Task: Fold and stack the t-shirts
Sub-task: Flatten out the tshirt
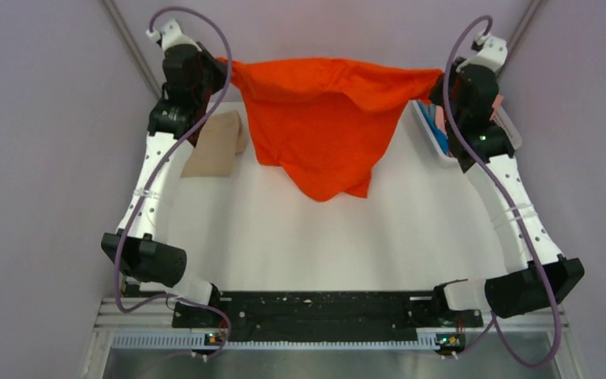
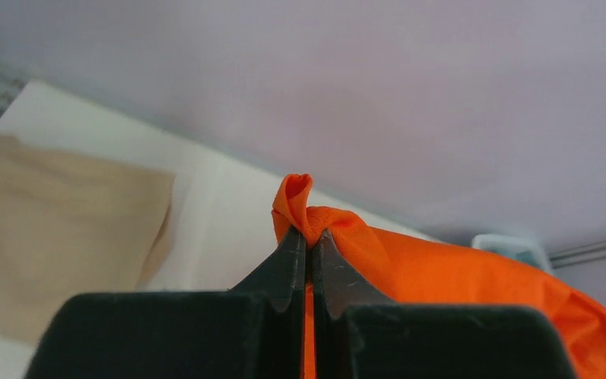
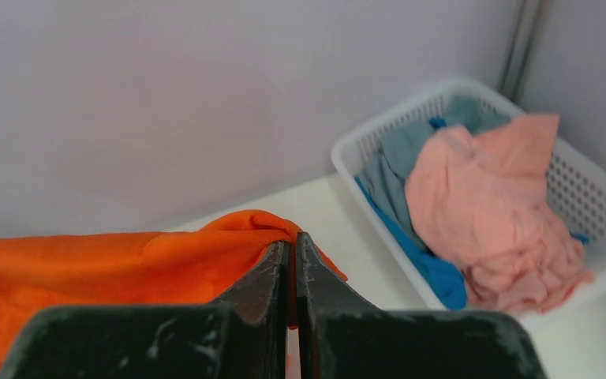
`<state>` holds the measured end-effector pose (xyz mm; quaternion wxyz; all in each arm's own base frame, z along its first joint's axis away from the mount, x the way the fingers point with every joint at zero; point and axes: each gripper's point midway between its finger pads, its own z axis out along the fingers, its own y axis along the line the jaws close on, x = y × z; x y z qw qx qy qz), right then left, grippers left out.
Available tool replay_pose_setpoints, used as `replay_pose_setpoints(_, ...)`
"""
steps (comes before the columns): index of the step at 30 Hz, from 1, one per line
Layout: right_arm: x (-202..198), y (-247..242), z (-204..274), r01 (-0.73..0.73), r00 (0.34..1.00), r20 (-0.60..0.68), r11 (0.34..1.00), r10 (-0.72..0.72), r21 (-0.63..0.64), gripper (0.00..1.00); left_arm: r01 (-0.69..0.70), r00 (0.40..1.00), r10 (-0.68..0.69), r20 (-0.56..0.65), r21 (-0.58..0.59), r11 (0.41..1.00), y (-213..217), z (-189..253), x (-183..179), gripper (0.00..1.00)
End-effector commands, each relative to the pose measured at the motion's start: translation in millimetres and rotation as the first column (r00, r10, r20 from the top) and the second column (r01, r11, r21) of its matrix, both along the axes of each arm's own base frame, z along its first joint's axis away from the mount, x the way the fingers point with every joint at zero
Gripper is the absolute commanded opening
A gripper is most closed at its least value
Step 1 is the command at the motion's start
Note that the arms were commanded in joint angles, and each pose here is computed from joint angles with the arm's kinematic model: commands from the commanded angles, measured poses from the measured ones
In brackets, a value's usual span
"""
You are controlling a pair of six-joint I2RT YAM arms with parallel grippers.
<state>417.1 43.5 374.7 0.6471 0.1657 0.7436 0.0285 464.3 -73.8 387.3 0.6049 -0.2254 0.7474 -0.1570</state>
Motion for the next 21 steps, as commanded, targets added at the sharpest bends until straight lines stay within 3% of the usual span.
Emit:
replay_pose_setpoints(1, -5.8, 8.5, 136.9, -0.103, 0.938, 0.332, 0.995, 0.102, -0.016, 0.0, 0.142, 0.949, -0.144, 0.281, 0.028, 0.99, -17.7, 136.3, -17.2, 0.0)
replay_pose_setpoints(5, -16.8, 17.6, 175.6, -0.163, 0.895, 0.417, 0.987, 0.155, -0.018, 0.0, 0.171, 0.922, -0.176, 0.344, 0.047, 0.984, -19.4, 170.3, -33.2, 0.0)
replay_pose_setpoints(9, -30.3, 12.3, 152.7, -0.152, 0.91, 0.384, 0.988, 0.155, -0.039, 0.0, 0.148, 0.939, -0.163, 0.303, 0.073, 0.986, -11.6, 141.0, -48.9, 0.0)
replay_pose_setpoints(13, -49.6, 13.0, 78.6, -0.181, 0.942, 0.283, 0.983, 0.18, -0.022, 0.0, 0.132, 0.982, -0.138, 0.132, 0.054, 0.99, -4.8, 41.3, -64.0, 0.0)
replay_pose_setpoints(16, -69.4, -5.5, -3.1, -0.088, 0.995, 0.05, 0.996, 0.087, 0.018, 0.0, 0.07, 0.993, -0.071, -0.098, -0.014, 0.997, 3.3, -66.5, -82.3, 0.0)
replay_pose_setpoints(17, -80.3, -13.2, -29.0, -0.04, 0.999, -0.031, 0.998, 0.041, 0.041, 0.0, 0.004, 0.979, -0.015, -0.201, -0.051, 0.999, 9.8, -104.8, -93.1, 0.0)
replay_pose_setpoints(21, -118.7, -33.2, -116.5, 0.067, 0.962, -0.268, 0.997, -0.059, 0.022, 0.0, -0.011, 0.887, -0.036, -0.46, -0.1, 0.995, 5.1, -215.7, -136.2, 0.0)
